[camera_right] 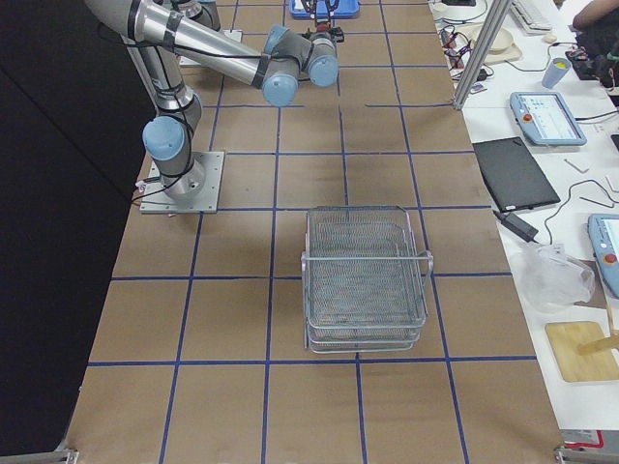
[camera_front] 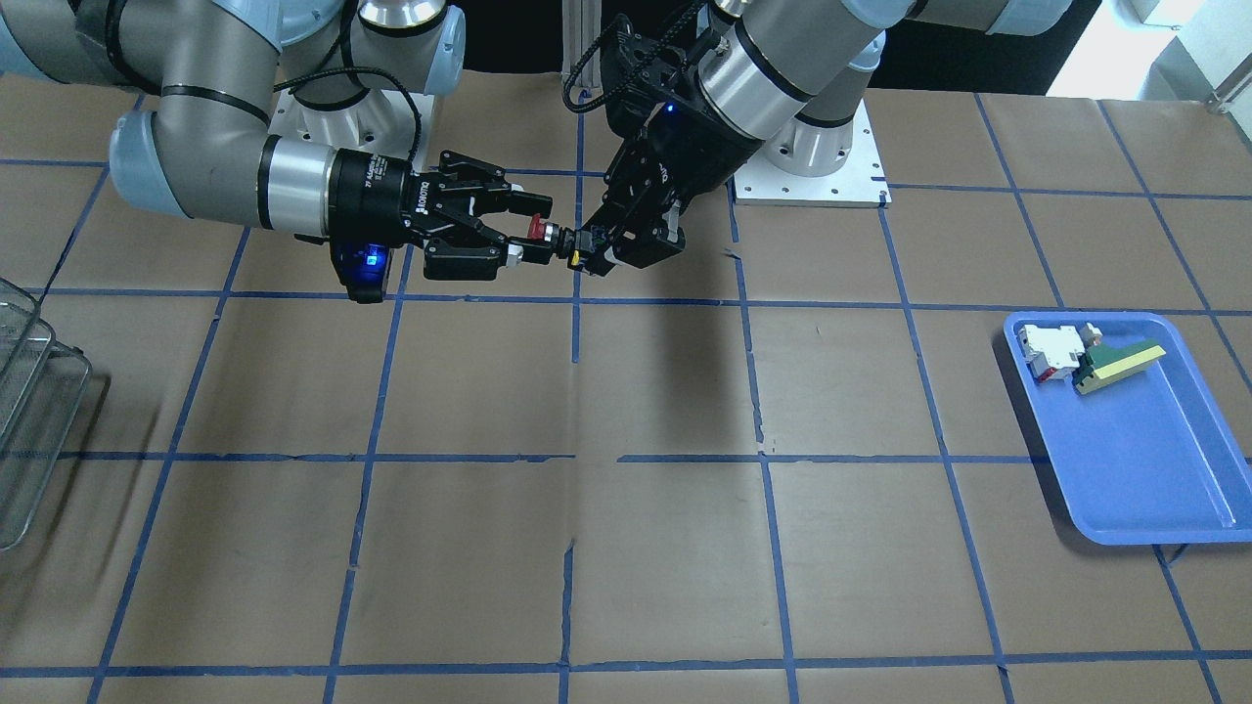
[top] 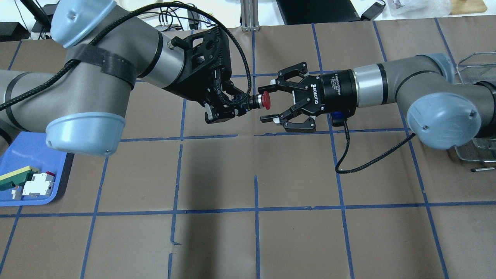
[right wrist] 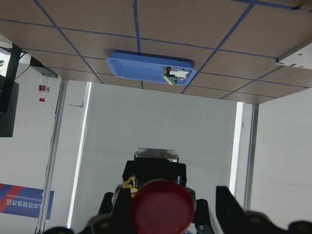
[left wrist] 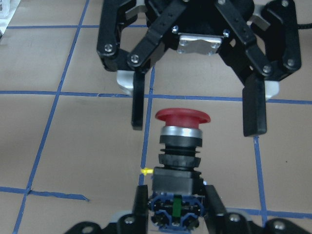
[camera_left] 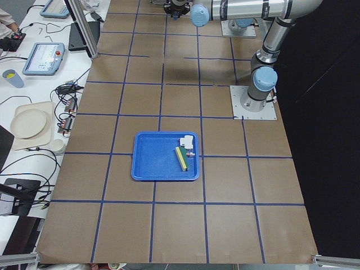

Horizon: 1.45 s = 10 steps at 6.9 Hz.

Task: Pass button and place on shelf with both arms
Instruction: 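Close the right gripper around the red button cap, then open the left gripper and pull it back while the right gripper holds the button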

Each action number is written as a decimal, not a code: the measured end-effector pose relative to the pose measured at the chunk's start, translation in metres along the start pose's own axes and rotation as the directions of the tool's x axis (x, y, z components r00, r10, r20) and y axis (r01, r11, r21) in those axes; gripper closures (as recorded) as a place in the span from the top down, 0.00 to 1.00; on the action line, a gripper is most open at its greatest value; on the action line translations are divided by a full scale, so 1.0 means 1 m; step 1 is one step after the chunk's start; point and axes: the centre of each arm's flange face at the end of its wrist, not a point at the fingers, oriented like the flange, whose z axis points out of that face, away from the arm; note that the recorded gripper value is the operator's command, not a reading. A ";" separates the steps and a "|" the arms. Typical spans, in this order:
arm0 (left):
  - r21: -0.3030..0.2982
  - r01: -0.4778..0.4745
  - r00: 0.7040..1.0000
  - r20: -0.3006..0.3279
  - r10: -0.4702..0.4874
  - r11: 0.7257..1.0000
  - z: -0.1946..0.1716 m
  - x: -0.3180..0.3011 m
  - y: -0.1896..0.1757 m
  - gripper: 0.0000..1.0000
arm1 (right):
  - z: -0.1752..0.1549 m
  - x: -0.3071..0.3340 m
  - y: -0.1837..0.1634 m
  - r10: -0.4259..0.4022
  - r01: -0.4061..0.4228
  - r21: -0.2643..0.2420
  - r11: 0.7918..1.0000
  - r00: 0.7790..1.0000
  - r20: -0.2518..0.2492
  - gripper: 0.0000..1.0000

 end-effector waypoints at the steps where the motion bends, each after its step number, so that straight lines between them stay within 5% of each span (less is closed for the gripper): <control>1: 0.000 0.000 1.000 0.000 0.000 1.000 0.000 0.000 0.000 0.42 | 0.000 0.000 0.000 0.001 -0.001 -0.003 1.000 1.000 0.002 0.09; 2: 0.000 0.000 1.000 -0.001 0.000 1.000 0.000 0.000 0.000 0.44 | 0.000 0.000 0.000 0.001 -0.001 -0.006 1.000 1.000 0.004 0.08; 4: 0.000 0.001 1.000 -0.001 -0.001 1.000 0.000 0.001 0.000 1.00 | -0.002 -0.002 0.001 0.002 -0.002 -0.007 1.000 1.000 0.008 0.07; 8: -0.014 0.017 1.000 0.004 -0.017 1.000 -0.003 0.002 0.002 1.00 | -0.008 -0.007 0.004 -0.010 0.010 0.022 1.000 1.000 0.003 0.07; 10: -0.099 0.110 0.993 0.053 -0.106 0.989 -0.014 -0.013 0.025 1.00 | -0.028 -0.022 0.021 -0.105 0.122 0.207 0.971 0.990 -0.089 0.07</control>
